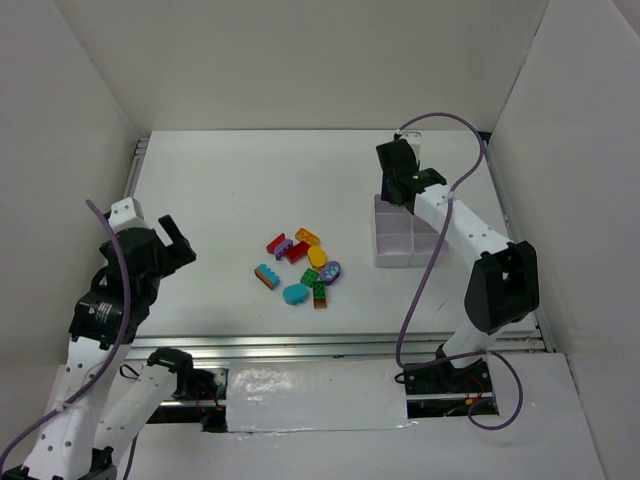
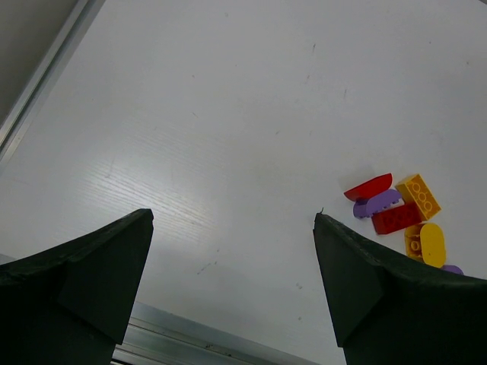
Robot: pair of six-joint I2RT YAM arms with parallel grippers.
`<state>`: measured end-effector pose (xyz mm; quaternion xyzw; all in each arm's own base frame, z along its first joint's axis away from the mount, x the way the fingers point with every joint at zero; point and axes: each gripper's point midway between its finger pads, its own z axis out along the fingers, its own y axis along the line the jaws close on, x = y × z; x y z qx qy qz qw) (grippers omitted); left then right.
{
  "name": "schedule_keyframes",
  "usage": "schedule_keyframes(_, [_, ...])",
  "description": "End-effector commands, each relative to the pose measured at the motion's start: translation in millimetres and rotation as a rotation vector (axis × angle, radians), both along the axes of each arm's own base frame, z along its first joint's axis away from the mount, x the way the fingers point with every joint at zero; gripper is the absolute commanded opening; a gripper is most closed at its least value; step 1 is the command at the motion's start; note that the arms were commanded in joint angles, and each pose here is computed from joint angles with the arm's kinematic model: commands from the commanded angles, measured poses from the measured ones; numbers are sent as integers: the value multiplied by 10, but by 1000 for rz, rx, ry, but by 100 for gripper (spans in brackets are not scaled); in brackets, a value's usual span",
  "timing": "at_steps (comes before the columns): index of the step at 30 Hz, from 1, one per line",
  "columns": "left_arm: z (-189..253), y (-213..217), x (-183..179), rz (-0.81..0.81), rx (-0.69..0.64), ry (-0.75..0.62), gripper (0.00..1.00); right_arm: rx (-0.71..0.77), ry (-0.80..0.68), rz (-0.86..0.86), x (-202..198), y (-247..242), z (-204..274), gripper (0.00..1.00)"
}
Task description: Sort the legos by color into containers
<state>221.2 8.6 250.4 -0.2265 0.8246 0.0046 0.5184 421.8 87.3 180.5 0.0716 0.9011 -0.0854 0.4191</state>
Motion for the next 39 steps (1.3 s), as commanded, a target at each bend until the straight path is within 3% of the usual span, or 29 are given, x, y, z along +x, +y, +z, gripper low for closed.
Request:
schedule_keyframes(1, [79,-23,88,-17,5,-39,99,16,-59,-4,142,10,75,6])
schedule_keyframes(5, [88,-23,85,-17,3,-45,100,21,-62,-1,146,19,49,14])
schedule_keyframes(13, [80,-37,90,-25,2,-42,99,19,-49,-12,159,-10,-38,18])
schedule_keyframes(18, [85,-38,86,-27,1,-45,99,24,-49,-10,149,0,-47,25])
schedule_keyframes(20, [85,-38,86,-27,1,-45,99,22,-45,-14,150,-9,-65,32])
schedule_keyframes(26, [91,-40,86,-29,2,-46,99,23,-28,-18,146,-4,-144,35])
schedule_keyframes(32, [93,-45,88,-32,1,-47,99,26,-33,-15,153,3,-133,54])
schedule_keyframes(39, [92,-47,88,-34,2,-48,100,33,-26,-21,149,4,-98,58])
